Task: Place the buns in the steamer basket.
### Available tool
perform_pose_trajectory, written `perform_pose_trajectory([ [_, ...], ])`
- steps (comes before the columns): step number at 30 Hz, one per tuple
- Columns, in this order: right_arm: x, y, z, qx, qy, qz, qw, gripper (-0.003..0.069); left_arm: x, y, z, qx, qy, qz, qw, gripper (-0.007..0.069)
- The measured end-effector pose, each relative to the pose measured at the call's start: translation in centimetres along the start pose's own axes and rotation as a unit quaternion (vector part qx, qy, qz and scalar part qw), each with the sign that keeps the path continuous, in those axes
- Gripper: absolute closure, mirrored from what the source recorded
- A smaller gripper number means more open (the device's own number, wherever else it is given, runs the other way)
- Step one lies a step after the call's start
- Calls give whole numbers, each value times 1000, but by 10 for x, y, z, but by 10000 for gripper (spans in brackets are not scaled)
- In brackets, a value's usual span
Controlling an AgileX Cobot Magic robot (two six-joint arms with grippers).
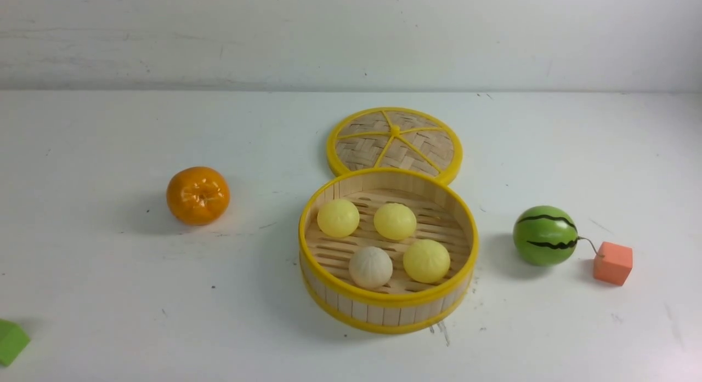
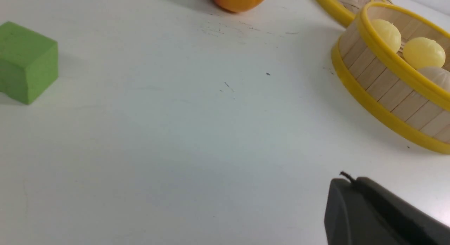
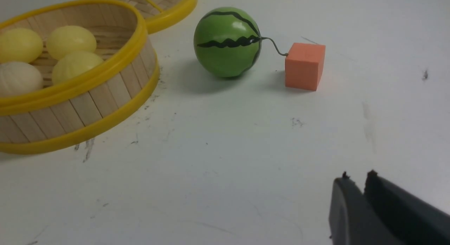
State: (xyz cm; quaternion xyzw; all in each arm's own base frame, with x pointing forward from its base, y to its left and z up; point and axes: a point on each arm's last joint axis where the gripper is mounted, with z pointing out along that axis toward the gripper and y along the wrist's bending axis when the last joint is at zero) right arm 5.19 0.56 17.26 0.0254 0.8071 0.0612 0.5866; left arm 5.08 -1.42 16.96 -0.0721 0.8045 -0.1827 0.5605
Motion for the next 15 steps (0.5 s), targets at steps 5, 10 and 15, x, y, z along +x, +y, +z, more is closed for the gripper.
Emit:
perform_pose_trajectory([
  [5, 0, 0, 0, 0, 0, 0, 1000, 577, 0, 0, 0, 0, 0, 0, 1000, 638],
  [10, 0, 0, 0, 0, 0, 0, 1000, 569, 0, 0, 0, 0, 0, 0, 1000, 638],
  [15, 0, 0, 0, 0, 0, 0, 1000, 562, 0, 0, 0, 0, 0, 0, 1000, 638],
])
